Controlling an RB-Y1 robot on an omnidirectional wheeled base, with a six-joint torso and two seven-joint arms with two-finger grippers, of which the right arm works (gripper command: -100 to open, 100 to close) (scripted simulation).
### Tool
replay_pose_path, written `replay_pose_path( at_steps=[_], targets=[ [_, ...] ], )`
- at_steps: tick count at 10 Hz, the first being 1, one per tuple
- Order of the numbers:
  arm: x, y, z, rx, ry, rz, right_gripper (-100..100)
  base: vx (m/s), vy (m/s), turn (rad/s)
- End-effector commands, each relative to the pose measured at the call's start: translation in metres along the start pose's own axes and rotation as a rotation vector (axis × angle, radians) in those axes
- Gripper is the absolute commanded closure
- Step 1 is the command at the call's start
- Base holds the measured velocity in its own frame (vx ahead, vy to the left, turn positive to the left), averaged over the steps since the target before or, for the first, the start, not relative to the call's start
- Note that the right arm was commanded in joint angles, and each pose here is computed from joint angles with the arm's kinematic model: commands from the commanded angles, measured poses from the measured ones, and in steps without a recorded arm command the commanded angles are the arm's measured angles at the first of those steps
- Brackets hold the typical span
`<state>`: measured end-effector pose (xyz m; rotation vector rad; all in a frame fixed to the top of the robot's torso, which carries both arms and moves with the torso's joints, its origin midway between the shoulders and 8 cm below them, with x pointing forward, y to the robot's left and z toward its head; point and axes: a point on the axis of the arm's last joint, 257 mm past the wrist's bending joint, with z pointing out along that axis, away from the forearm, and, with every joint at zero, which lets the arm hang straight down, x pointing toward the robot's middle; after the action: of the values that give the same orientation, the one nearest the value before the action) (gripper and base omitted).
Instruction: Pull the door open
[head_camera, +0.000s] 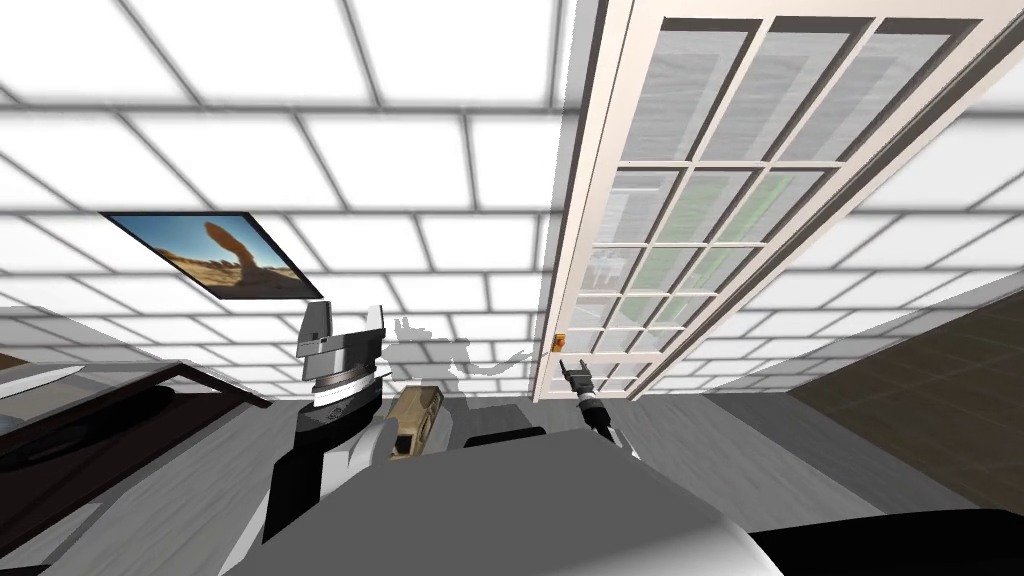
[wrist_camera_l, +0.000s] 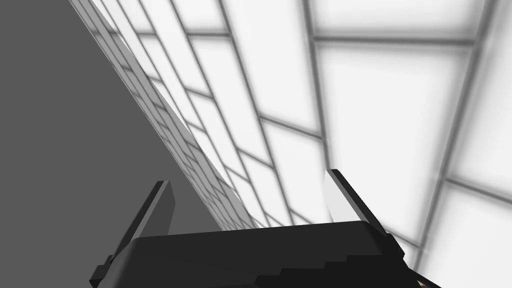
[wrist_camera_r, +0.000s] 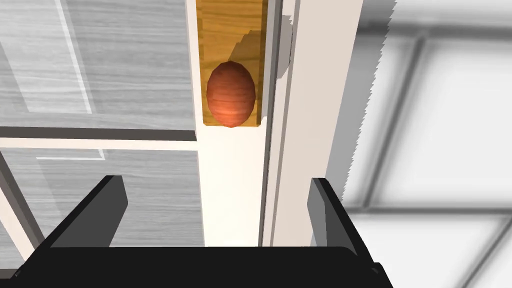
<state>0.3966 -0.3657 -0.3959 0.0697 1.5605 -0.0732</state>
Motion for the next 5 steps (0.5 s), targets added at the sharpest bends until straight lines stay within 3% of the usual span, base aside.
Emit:
replay_pose_path(
  at_steps=[1,5],
  targets=[
    [0.001,-0.012,-0.005,0.015,0.0,-0.001,-100,0.196,0.04,0.1],
    [0.003,-0.039,-0.017,0.056,0.003,0.004,-100,0.188,-0.009,0.101]
  ],
)
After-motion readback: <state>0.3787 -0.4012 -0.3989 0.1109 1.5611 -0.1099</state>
